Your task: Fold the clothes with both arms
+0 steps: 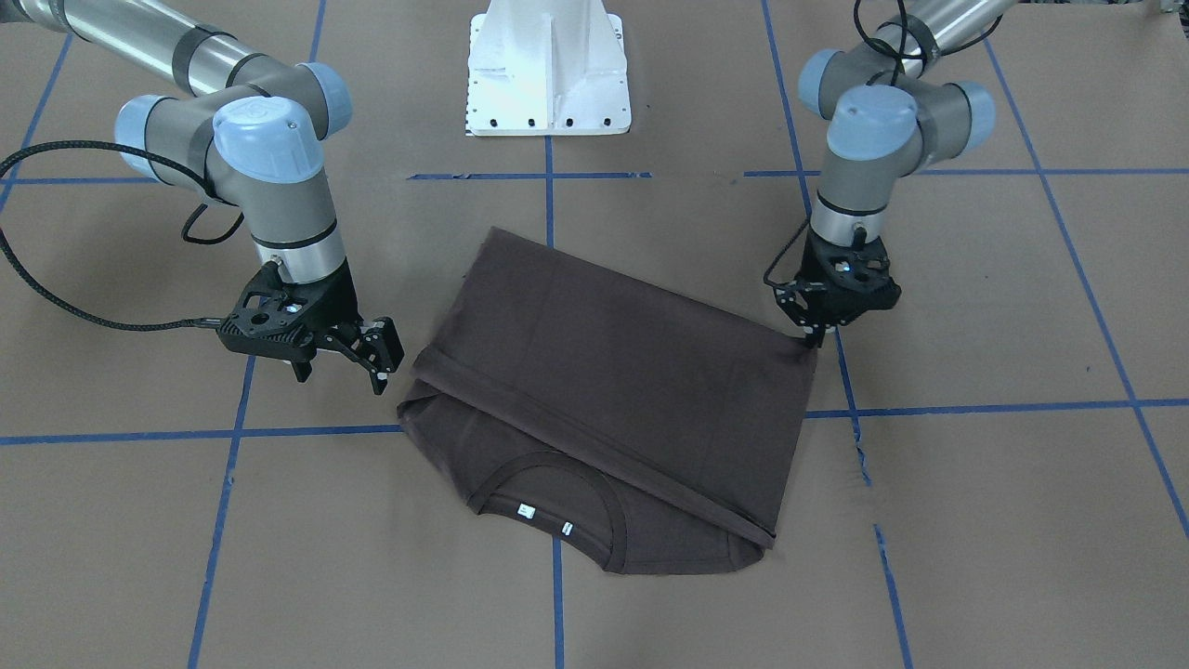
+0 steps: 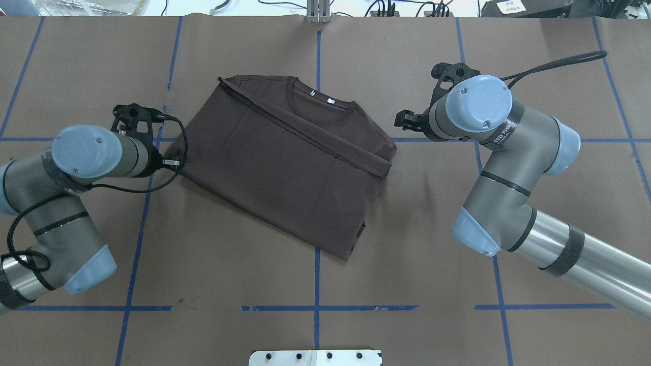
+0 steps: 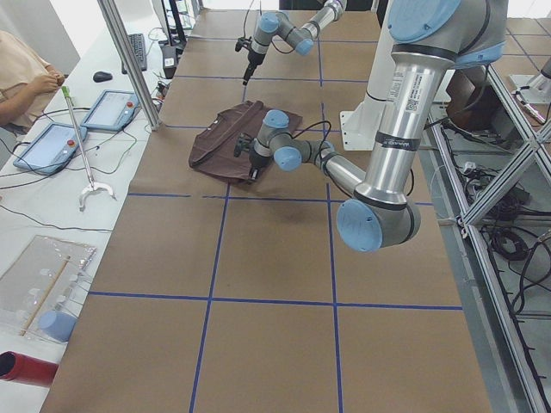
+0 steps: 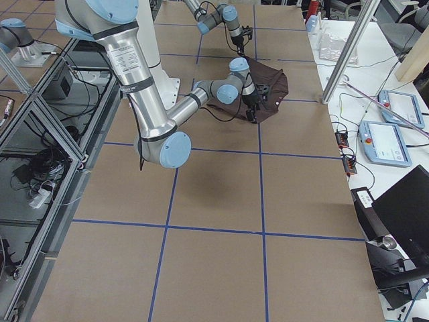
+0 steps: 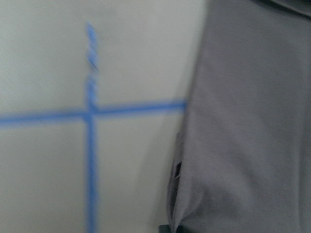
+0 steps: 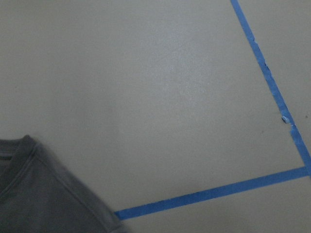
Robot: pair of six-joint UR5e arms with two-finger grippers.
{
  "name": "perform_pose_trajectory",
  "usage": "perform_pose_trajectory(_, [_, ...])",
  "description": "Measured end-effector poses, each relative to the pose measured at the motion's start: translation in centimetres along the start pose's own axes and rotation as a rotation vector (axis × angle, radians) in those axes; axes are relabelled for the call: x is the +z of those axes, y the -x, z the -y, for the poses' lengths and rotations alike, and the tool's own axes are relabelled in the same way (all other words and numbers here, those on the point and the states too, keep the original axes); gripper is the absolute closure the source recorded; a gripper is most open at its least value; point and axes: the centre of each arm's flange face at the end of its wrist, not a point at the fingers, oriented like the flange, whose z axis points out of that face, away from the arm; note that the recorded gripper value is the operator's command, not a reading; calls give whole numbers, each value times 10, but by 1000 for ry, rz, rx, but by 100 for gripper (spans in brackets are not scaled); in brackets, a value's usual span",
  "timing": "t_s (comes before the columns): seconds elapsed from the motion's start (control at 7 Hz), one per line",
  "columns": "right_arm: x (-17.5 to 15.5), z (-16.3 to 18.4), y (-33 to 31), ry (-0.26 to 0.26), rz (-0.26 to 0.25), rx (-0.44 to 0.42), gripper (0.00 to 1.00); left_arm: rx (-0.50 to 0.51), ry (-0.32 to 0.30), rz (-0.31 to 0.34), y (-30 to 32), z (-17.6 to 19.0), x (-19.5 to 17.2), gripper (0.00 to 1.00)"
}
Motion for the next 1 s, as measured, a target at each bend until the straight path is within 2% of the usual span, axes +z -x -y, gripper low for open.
perform_pose_trajectory(0.29, [-4, -1, 2, -1, 8, 6, 0, 12, -76, 50, 32, 88, 51, 100])
perform_pose_trajectory(0.57, [-20, -3, 9, -5, 37, 4, 0, 11, -139, 64, 38, 166, 100, 100])
perform_pose_trajectory(0.71, [-25, -8, 12, -3, 48, 3, 0, 13, -153, 69, 39, 182, 107, 1])
perform_pose_trajectory(1.0, [-26, -22, 24, 11, 63, 8, 2, 69, -161, 63, 43, 186, 108, 0])
